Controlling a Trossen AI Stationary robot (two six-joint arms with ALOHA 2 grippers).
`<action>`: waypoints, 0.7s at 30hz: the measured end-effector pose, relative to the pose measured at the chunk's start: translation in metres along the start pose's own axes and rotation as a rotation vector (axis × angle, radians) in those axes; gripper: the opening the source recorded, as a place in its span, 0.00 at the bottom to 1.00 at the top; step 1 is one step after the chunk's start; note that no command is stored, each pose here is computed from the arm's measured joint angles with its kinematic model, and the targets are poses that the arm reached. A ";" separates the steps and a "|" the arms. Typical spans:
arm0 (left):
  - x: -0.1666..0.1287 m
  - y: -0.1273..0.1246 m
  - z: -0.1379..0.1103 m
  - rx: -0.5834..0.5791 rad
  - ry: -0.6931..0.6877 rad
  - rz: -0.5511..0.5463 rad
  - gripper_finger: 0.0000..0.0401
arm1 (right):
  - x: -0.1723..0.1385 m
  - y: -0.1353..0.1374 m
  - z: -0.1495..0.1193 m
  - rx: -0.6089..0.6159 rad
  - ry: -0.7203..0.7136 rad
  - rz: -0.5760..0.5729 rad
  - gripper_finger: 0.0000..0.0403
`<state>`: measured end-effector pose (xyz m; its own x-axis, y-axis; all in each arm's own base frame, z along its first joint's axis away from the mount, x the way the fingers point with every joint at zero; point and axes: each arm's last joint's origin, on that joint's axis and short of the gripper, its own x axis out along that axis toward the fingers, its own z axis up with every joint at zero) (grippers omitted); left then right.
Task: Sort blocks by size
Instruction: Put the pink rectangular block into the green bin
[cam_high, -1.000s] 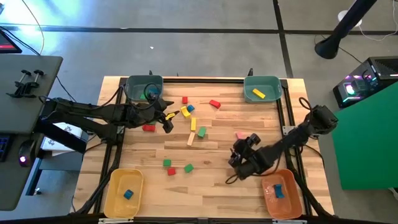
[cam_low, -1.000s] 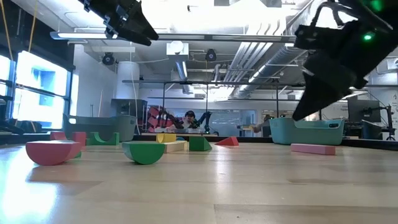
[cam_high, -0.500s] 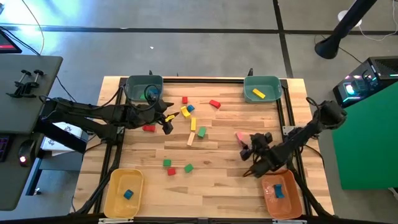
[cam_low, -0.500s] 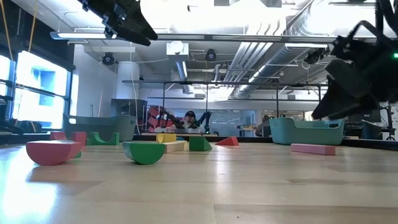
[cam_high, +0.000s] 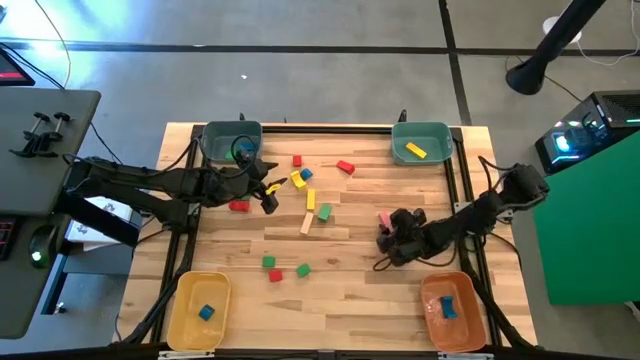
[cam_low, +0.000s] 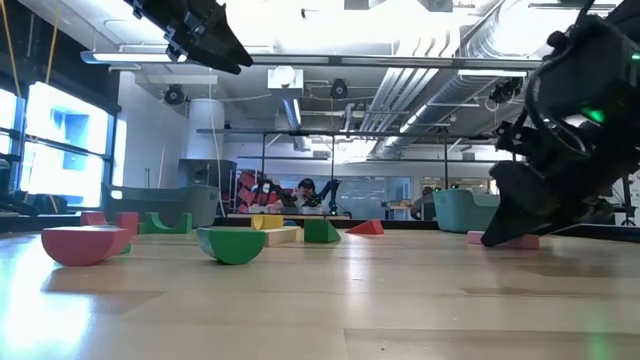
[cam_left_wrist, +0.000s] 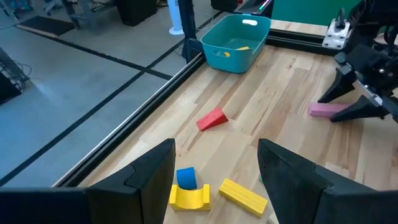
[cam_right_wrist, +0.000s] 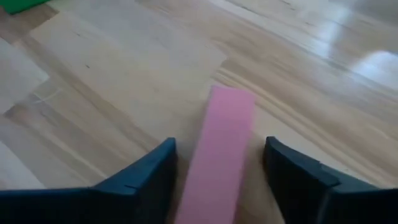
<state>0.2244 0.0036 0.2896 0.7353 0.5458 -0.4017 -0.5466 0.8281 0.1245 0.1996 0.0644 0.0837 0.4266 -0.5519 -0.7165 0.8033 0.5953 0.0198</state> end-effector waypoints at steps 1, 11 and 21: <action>0.000 0.000 0.000 0.001 0.001 0.000 0.54 | 0.001 0.000 -0.001 -0.009 -0.001 -0.003 0.51; -0.002 -0.003 -0.001 0.013 0.003 -0.004 0.54 | -0.002 -0.001 0.001 -0.016 -0.101 -0.020 0.25; -0.002 -0.003 0.003 0.033 -0.038 -0.009 0.54 | -0.043 -0.031 0.115 0.017 -0.100 -0.101 0.25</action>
<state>0.2261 0.0002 0.2931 0.7554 0.5422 -0.3680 -0.5269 0.8365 0.1508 0.2039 0.0026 0.1943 0.3820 -0.6644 -0.6423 0.8509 0.5241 -0.0360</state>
